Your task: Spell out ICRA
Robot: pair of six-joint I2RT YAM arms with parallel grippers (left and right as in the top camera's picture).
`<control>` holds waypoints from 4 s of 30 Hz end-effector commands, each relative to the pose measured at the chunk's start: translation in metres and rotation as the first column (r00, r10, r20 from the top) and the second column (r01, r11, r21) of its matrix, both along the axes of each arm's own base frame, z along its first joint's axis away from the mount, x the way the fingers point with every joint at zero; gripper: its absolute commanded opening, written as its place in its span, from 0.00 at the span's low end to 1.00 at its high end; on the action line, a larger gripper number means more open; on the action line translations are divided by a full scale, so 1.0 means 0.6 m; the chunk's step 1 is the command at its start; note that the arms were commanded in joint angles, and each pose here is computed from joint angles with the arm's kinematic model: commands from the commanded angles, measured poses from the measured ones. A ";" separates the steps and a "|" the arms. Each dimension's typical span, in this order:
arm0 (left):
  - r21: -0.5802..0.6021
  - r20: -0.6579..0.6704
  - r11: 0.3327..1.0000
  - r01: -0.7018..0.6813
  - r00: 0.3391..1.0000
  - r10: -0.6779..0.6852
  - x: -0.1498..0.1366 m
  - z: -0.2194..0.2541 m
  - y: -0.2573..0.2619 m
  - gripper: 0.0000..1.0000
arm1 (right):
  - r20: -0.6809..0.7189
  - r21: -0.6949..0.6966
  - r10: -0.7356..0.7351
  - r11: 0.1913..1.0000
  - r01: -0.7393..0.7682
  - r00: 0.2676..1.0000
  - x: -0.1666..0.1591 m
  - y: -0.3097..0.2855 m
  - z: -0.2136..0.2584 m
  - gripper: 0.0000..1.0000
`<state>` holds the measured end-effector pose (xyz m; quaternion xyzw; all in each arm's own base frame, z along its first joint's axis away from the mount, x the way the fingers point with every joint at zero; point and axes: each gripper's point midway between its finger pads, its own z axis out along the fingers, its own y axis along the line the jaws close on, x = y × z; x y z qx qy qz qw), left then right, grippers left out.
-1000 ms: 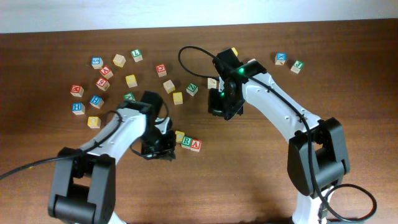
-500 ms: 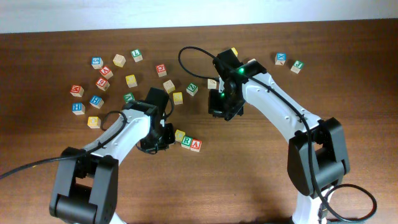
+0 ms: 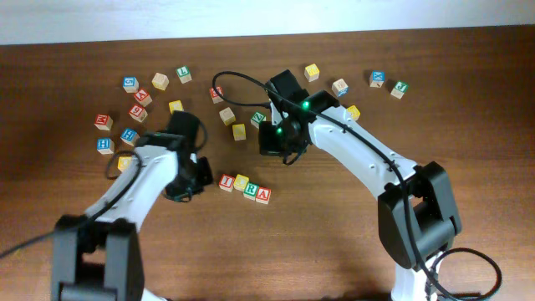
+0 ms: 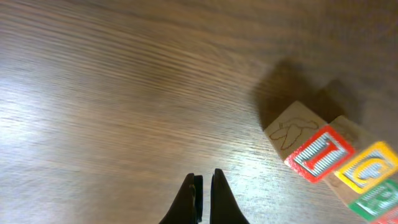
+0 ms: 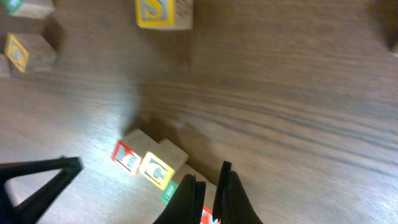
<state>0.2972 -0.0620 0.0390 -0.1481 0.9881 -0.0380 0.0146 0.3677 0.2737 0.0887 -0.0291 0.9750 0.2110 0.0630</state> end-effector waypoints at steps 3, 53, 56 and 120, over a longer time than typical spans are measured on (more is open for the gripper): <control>0.005 -0.009 0.963 -0.269 0.963 0.269 -0.011 0.040 0.132 0.00 | -0.033 0.030 0.035 0.999 -0.034 0.999 -0.018 0.075 -0.050 0.04; -0.020 -0.021 0.963 -0.270 0.963 0.270 -0.021 0.037 0.163 0.00 | -0.125 -0.109 0.050 0.992 -0.064 0.991 -0.044 0.133 -0.124 0.04; -0.020 -0.021 0.964 -0.267 0.964 0.266 -0.021 0.037 0.163 0.00 | -0.123 -0.110 0.072 0.990 -0.086 0.990 -0.056 0.144 -0.124 0.04; -0.169 -0.126 0.980 0.104 0.984 -0.126 -0.010 -0.082 -0.070 0.00 | -0.502 -0.167 0.023 0.978 -0.123 0.865 -0.127 -0.025 -0.124 0.04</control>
